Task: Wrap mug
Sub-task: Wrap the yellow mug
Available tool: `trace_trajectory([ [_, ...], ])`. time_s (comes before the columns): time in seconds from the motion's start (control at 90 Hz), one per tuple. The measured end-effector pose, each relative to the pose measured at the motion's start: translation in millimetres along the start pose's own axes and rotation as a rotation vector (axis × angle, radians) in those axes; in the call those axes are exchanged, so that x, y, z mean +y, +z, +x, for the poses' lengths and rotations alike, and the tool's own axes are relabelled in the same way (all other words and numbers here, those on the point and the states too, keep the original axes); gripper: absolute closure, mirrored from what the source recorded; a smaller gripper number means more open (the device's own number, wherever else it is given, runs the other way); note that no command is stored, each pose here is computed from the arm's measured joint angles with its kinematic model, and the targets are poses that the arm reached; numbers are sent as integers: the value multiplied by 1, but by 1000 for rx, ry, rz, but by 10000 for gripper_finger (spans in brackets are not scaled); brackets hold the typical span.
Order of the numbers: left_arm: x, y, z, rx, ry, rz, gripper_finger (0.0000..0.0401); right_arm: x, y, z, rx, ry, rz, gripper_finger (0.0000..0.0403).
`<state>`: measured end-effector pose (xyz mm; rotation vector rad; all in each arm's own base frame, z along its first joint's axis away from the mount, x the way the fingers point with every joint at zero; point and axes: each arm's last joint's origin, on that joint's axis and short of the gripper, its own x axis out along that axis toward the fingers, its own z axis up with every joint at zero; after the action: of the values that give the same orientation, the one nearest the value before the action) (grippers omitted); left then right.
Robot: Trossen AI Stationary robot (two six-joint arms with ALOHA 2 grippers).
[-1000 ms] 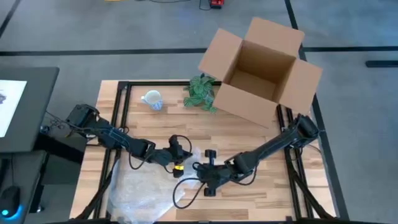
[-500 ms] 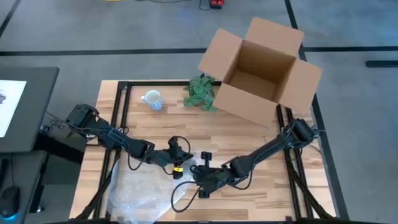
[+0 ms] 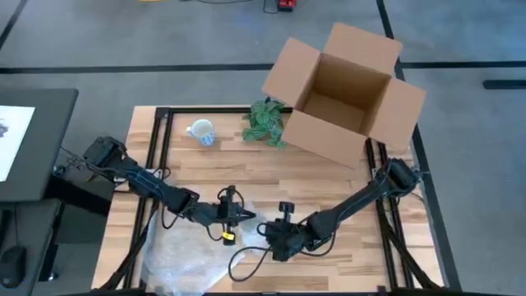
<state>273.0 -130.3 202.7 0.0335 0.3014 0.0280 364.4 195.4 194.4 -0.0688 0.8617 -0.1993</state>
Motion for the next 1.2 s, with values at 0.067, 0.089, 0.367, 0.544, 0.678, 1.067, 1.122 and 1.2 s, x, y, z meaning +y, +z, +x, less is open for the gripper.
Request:
trace_trajectory([
  [0.067, 0, 6, -6, 34, 0, 25, 401, 2, -1, -1, -3, 7, -6, 403],
  [0.089, -1, 9, -7, 40, -2, 29, 401, 2, -1, -1, -3, 7, -7, 403],
  [0.367, -9, 21, -35, 188, -183, 60, 401, -2, 4, -16, -35, -16, -14, 371],
  [0.544, -21, 5, -30, 292, -291, 96, 401, -4, 11, -24, -76, -15, 9, 350],
  [0.678, -22, -4, -16, 267, -157, 137, 401, -4, 11, -24, -82, -11, 13, 347],
  [1.067, -15, -18, 18, 220, -87, 120, 401, -9, 27, -17, -170, 27, 24, 346],
  [1.122, -14, -17, 19, 213, -83, 116, 401, -14, 28, -14, -162, 27, 33, 346],
  [1.2, -14, -16, 20, 202, -83, 125, 401, -20, 31, -10, -152, 34, 46, 346],
])
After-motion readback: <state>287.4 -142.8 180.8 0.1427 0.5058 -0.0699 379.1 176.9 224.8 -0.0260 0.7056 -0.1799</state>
